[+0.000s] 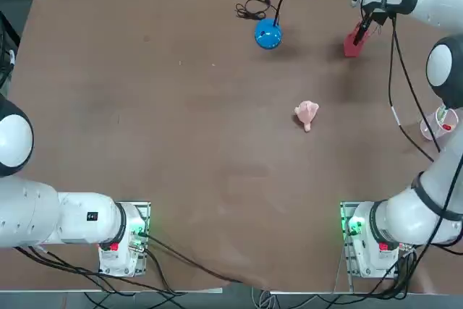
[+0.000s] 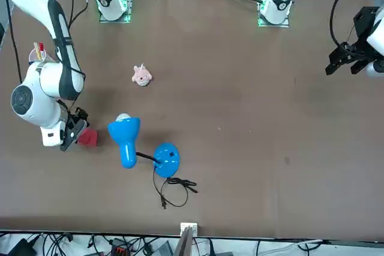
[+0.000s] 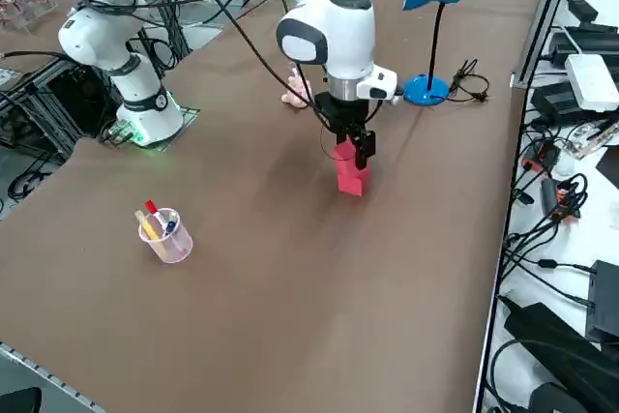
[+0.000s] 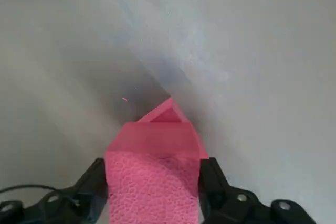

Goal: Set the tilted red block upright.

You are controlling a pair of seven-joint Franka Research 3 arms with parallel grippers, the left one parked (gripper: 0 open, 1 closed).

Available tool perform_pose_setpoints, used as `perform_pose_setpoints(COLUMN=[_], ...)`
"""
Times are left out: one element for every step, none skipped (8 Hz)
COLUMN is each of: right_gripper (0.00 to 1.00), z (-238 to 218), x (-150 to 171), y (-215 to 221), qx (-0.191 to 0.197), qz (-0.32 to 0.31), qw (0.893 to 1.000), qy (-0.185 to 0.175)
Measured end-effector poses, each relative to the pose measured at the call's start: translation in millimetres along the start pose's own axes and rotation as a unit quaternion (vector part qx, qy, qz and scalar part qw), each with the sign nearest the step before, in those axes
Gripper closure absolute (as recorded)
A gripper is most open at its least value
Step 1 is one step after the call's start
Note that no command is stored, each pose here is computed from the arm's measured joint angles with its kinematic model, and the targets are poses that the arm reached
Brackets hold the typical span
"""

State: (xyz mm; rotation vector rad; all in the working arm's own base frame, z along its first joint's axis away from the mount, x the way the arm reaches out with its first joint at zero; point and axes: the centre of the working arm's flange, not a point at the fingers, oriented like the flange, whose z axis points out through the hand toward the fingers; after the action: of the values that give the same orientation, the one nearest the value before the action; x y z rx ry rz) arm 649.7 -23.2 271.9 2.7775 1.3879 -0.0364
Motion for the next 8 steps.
perform_pose_setpoints(right_gripper=[0.23, 0.23, 0.28, 0.3, 0.3, 0.3, 0.3, 0.3], z=[-3.5, -3.3, -4.6, -9.3, -16.6, -24.5, -32.2, -37.9], x=[1.0, 1.0, 1.0, 1.0, -1.6, -9.1, -18.7, -24.2], y=[1.2, 1.5, 2.6, 6.3, 13.0, 22.2, 31.7, 36.9], qx=[-0.002, -0.002, -0.003, -0.007, -0.01, -0.007, 0.003, 0.022], qz=[0.001, 0.003, 0.013, 0.032, 0.062, 0.099, 0.147, 0.196], qw=[1.0, 1.0, 1.0, 0.999, 0.998, 0.995, 0.989, 0.98], qy=[0.002, 0.003, 0.005, 0.009, 0.011, 0.011, 0.014, 0.021])
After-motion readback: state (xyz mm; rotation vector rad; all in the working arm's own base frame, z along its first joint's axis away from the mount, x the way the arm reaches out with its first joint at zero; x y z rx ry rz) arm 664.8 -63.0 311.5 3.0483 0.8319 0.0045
